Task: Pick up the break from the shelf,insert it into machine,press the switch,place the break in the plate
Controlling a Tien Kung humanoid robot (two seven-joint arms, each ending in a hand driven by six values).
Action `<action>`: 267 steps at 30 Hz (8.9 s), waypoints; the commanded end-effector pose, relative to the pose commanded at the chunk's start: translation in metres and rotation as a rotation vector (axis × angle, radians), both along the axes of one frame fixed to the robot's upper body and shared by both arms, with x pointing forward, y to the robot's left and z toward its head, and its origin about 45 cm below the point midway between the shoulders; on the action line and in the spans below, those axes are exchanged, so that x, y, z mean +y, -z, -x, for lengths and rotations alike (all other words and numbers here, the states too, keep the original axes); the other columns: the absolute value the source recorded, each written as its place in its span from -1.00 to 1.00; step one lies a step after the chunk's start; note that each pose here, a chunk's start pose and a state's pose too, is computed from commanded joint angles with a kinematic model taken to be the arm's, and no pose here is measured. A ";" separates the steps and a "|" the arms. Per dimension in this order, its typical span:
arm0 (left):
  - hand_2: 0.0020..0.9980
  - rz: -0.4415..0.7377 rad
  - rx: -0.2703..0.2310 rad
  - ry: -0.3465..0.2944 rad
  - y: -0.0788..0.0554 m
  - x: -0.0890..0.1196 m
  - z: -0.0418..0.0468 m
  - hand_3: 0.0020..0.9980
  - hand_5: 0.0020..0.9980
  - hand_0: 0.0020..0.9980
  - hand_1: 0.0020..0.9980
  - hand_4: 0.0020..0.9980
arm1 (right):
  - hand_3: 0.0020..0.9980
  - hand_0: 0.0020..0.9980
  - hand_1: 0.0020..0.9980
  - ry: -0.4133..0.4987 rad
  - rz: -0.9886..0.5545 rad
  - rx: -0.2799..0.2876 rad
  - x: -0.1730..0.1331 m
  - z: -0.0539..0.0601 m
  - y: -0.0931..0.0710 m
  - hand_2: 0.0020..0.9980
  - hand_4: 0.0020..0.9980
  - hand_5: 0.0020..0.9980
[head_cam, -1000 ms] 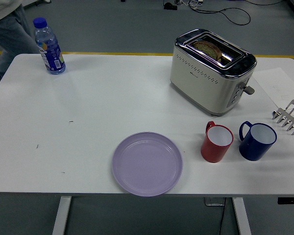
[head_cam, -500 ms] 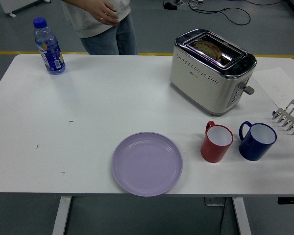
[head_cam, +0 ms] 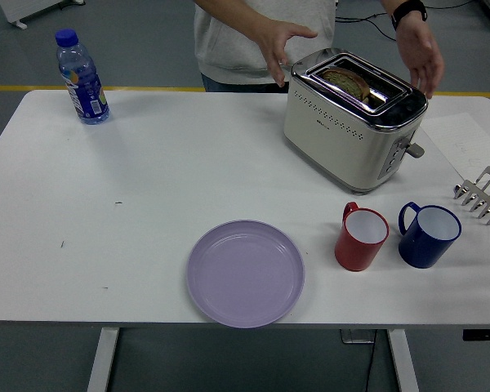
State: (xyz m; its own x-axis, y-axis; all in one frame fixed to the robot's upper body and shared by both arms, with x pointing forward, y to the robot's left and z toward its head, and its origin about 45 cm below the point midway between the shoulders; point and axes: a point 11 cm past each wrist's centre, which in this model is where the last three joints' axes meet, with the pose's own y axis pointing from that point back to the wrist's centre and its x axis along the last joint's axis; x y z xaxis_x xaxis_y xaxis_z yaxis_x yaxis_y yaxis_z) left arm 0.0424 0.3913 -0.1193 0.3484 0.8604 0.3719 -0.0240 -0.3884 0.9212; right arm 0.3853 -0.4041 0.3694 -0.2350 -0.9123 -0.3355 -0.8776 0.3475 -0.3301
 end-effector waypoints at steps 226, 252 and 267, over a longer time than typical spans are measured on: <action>-0.18 -0.024 -0.011 0.056 -0.002 -0.001 -0.0166 0.11 0.84 0.22 -0.12 -0.38 | -0.20 -0.68 -0.60 0.260 1.444 0.363 0.179 -0.158 -0.052 -0.40 0.12 -1.00; -0.18 -0.027 0.001 0.048 -0.002 0.002 -0.0086 0.11 0.85 0.22 -0.11 -0.39 | -0.27 -0.79 -0.71 -0.216 0.764 0.126 0.189 -0.072 -0.103 -0.46 0.16 -1.00; -0.16 -0.025 0.017 0.055 -0.001 0.002 -0.0012 0.11 0.87 0.22 -0.10 -0.41 | -0.29 -0.80 -0.73 -0.769 0.659 0.415 0.263 -0.008 0.002 -0.47 0.18 -1.00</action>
State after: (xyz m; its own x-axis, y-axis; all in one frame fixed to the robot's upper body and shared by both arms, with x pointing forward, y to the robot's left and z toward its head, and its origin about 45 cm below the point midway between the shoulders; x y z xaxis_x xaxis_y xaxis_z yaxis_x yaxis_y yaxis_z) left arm 0.0436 0.3931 -0.1183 0.4018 0.8302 0.3864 -0.0302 -0.4097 0.9117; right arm 0.3934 -0.1406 0.3677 0.4927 -0.8346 0.2463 -0.8701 -0.4778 0.1214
